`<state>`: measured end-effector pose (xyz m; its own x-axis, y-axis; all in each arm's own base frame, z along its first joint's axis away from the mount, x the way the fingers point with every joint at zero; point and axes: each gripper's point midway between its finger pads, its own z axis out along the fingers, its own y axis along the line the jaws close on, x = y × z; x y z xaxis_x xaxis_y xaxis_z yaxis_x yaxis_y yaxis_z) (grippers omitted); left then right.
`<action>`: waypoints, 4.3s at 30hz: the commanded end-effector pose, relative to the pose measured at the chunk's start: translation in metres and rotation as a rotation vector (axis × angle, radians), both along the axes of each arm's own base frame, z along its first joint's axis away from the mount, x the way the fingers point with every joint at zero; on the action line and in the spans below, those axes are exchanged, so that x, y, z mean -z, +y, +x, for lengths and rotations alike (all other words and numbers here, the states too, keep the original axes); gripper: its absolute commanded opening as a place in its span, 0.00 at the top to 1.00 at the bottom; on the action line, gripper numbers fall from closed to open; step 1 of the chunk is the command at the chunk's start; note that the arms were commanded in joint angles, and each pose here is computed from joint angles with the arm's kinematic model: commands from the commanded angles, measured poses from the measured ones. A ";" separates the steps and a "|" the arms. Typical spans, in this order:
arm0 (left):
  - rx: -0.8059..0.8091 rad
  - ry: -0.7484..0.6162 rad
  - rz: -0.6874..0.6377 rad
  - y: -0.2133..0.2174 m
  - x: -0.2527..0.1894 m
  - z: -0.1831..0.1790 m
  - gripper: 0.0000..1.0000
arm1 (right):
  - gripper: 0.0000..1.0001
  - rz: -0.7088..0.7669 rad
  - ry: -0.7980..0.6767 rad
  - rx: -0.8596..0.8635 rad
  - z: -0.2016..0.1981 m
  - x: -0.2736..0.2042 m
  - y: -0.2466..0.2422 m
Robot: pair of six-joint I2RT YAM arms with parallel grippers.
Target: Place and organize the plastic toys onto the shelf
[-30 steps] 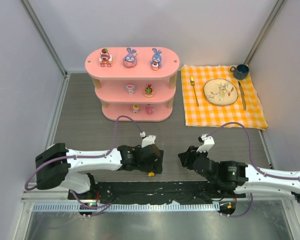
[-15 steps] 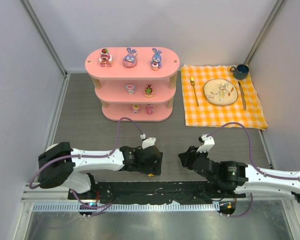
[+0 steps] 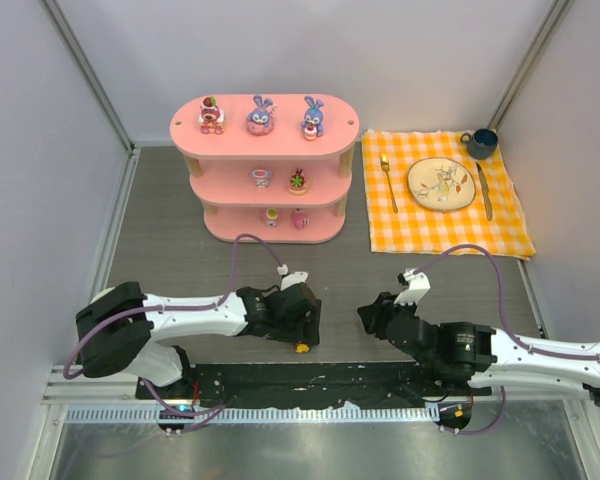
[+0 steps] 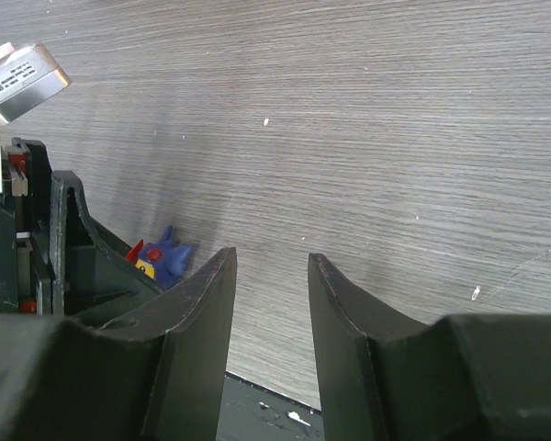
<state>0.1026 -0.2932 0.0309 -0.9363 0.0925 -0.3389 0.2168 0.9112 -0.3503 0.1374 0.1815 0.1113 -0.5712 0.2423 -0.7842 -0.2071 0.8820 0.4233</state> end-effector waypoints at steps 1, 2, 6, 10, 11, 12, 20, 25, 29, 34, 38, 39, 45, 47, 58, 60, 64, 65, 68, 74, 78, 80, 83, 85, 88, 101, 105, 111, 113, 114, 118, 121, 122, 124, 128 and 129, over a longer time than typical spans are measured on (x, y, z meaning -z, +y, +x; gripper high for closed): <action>0.033 0.009 -0.014 -0.007 -0.009 0.004 0.23 | 0.57 0.027 -0.023 0.052 0.006 -0.006 -0.004; 0.033 0.010 -0.006 -0.006 -0.008 0.006 0.23 | 0.57 0.030 -0.021 0.051 0.006 -0.006 -0.004; 0.031 0.020 0.016 -0.004 -0.005 0.009 0.24 | 0.57 0.035 -0.021 0.049 0.005 -0.005 -0.004; 0.039 0.022 0.017 -0.007 -0.005 0.010 0.26 | 0.57 0.036 -0.025 0.053 0.006 -0.005 -0.007; 0.042 0.024 0.016 -0.008 -0.006 0.010 0.27 | 0.57 0.039 -0.025 0.052 0.006 -0.005 -0.007; 0.044 0.025 0.016 -0.009 -0.005 0.010 0.28 | 0.57 0.036 -0.024 0.054 0.006 -0.005 -0.008; 0.046 0.031 0.022 -0.008 -0.002 0.010 0.41 | 0.57 0.041 -0.021 0.060 0.005 -0.003 -0.009; 0.046 0.030 0.019 -0.008 -0.001 0.012 0.51 | 0.57 0.046 -0.021 0.064 0.005 -0.003 -0.011; 0.049 0.023 0.025 -0.008 -0.002 0.013 0.67 | 0.57 0.051 -0.016 0.063 0.005 -0.002 -0.011; 0.058 -0.022 -0.020 -0.011 -0.015 0.018 0.78 | 0.57 0.047 -0.013 0.061 0.004 -0.001 -0.011; 0.040 -0.173 -0.039 -0.002 -0.042 0.038 0.97 | 0.57 0.044 -0.016 0.064 0.005 -0.002 -0.012; 0.041 -0.218 -0.038 0.002 -0.048 0.044 0.99 | 0.57 0.042 -0.017 0.063 0.005 -0.002 -0.012; -0.079 -0.556 -0.113 0.043 -0.115 0.079 1.00 | 0.57 0.007 -0.019 0.056 0.005 -0.001 -0.011; -0.140 -0.671 -0.153 0.062 -0.143 0.088 1.00 | 0.57 0.004 -0.018 0.054 0.005 -0.002 -0.010; -0.508 -1.256 -0.141 0.155 -0.244 0.137 1.00 | 0.56 -0.042 -0.033 0.042 0.008 -0.010 -0.003; -0.493 -1.303 -0.084 0.160 -0.241 0.144 1.00 | 0.56 -0.059 -0.039 0.035 0.009 -0.010 -0.002; -0.508 -1.339 -0.042 0.173 -0.250 0.170 1.00 | 0.56 -0.083 -0.055 0.032 0.011 -0.016 0.000; -0.475 -1.348 -0.074 0.168 -0.263 0.175 1.00 | 0.56 -0.094 -0.057 0.031 0.012 -0.015 0.000; -0.498 -1.311 -0.043 0.187 -0.269 0.201 1.00 | 0.56 -0.111 -0.072 0.033 0.014 -0.019 0.000; -0.441 -1.313 -0.120 0.197 -0.285 0.235 1.00 | 0.56 -0.139 -0.102 0.034 0.018 -0.025 -0.002; -0.400 -1.327 -0.134 0.193 -0.289 0.251 1.00 | 0.56 -0.134 -0.109 0.044 0.020 -0.029 -0.003; -0.360 -1.313 -0.174 0.184 -0.287 0.258 1.00 | 0.56 -0.135 -0.111 0.049 0.021 -0.030 -0.004; -0.344 -1.313 -0.194 0.179 -0.286 0.267 1.00 | 0.56 -0.142 -0.115 0.054 0.023 -0.031 -0.005; -0.348 -1.325 -0.201 0.180 -0.288 0.271 1.00 | 0.56 -0.148 -0.116 0.057 0.024 -0.030 -0.005; -0.341 -1.338 -0.214 0.177 -0.291 0.275 1.00 | 0.56 -0.156 -0.117 0.058 0.025 -0.030 -0.005; -0.312 -1.366 -0.092 0.183 -0.286 0.289 1.00 | 0.56 -0.177 -0.111 0.057 0.028 -0.026 -0.004; -0.319 -1.372 -0.063 0.187 -0.280 0.291 1.00 | 0.56 -0.173 -0.111 0.058 0.029 -0.028 -0.004; -0.314 -1.383 -0.037 0.187 -0.272 0.297 1.00 | 0.57 -0.186 -0.107 0.055 0.030 -0.026 -0.004; -0.310 -1.388 -0.031 0.187 -0.270 0.300 1.00 | 0.56 -0.191 -0.105 0.056 0.030 -0.026 -0.004; -0.309 -1.386 -0.029 0.187 -0.269 0.301 1.00 | 0.56 -0.190 -0.103 0.055 0.031 -0.025 -0.003; -0.310 -1.407 -0.017 0.188 -0.266 0.302 1.00 | 0.56 -0.197 -0.101 0.053 0.031 -0.024 -0.003; -0.316 -1.414 -0.007 0.190 -0.260 0.302 1.00 | 0.56 -0.197 -0.099 0.054 0.032 -0.024 -0.003; -0.322 -1.410 -0.002 0.191 -0.256 0.302 1.00 | 0.56 -0.196 -0.099 0.056 0.033 -0.024 -0.004; -0.325 -1.417 -0.002 0.192 -0.254 0.302 1.00 | 0.56 -0.198 -0.097 0.049 0.033 -0.024 -0.003; -0.320 -1.422 -0.004 0.191 -0.249 0.303 1.00 | 0.56 -0.198 -0.092 0.046 0.033 -0.022 -0.002; -0.318 -1.421 0.000 0.190 -0.248 0.304 1.00 | 0.55 -0.199 -0.091 0.050 0.034 -0.022 -0.003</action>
